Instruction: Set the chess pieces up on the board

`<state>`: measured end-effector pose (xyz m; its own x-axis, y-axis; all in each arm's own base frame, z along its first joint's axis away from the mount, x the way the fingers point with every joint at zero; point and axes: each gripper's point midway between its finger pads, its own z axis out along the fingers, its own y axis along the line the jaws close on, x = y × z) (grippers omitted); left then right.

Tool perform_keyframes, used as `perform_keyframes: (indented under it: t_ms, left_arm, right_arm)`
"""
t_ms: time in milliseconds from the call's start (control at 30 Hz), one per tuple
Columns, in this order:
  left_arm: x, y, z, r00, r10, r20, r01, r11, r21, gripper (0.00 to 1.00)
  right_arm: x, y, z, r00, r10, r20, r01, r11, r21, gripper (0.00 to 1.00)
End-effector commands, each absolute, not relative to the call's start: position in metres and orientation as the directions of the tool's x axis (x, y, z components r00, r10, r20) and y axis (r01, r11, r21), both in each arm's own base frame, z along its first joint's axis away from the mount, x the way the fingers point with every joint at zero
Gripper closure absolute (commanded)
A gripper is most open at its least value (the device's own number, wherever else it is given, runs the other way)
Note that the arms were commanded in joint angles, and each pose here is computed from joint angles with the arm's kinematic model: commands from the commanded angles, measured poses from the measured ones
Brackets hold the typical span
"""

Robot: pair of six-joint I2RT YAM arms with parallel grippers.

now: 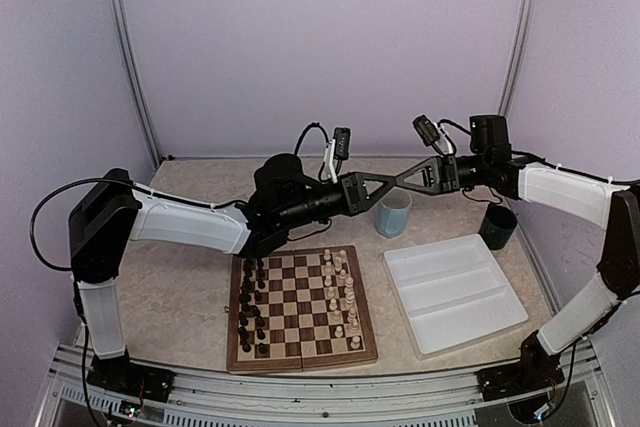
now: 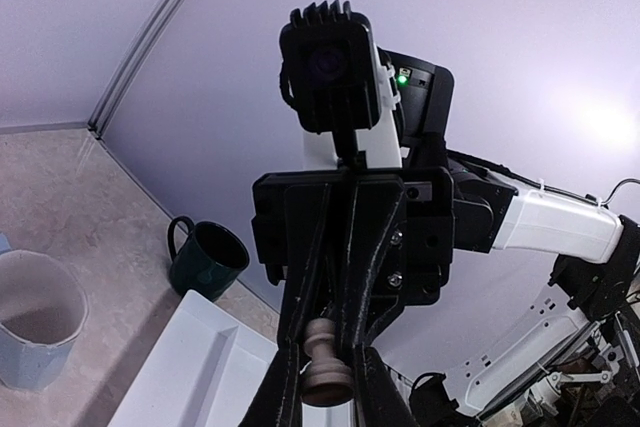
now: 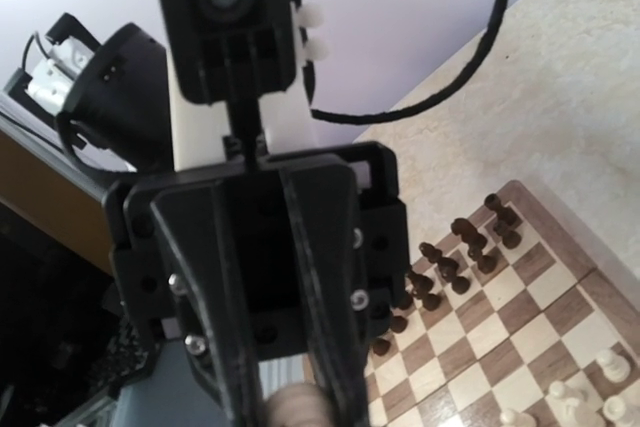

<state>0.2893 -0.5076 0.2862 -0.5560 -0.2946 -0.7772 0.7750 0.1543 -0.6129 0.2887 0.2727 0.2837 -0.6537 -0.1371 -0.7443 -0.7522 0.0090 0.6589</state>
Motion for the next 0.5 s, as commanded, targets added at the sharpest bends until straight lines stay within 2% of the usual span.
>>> perform_keyframes:
  t_ms: [0,100,233,367,467]
  left_arm:
    - [0.293,-0.512,0.286,-0.546,-0.299,-0.783,0.778,0.167,-0.606,0.83]
    - [0.295,-0.508,0.284,-0.532,-0.284,-0.798,0.780,0.202,-0.592,0.75]
    - [0.301,-0.489,0.296,-0.478,-0.256,-0.840,0.790,0.292,-0.539,0.59]
    - [0.306,-0.454,0.312,-0.385,-0.157,-0.909,0.791,0.452,-0.413,0.52]
    - [0.319,-0.412,0.331,-0.326,-0.102,-0.940,0.745,0.584,-0.321,0.47]
  right_arm:
    - [0.279,0.277,0.296,-0.592,-0.153,-0.791,-0.796,-0.041,0.604,0.99]
    - [0.284,0.275,0.302,-0.548,-0.155,-0.822,-0.832,-0.004,0.555,1.00]
    - [0.295,0.272,0.305,-0.447,-0.192,-0.874,-0.894,0.090,0.438,1.00]
    - [0.298,0.269,0.300,-0.303,-0.291,-0.907,-0.949,0.177,0.260,1.00]
    - [0.285,0.278,0.284,-0.163,-0.423,-0.891,-0.978,0.189,0.090,1.00]
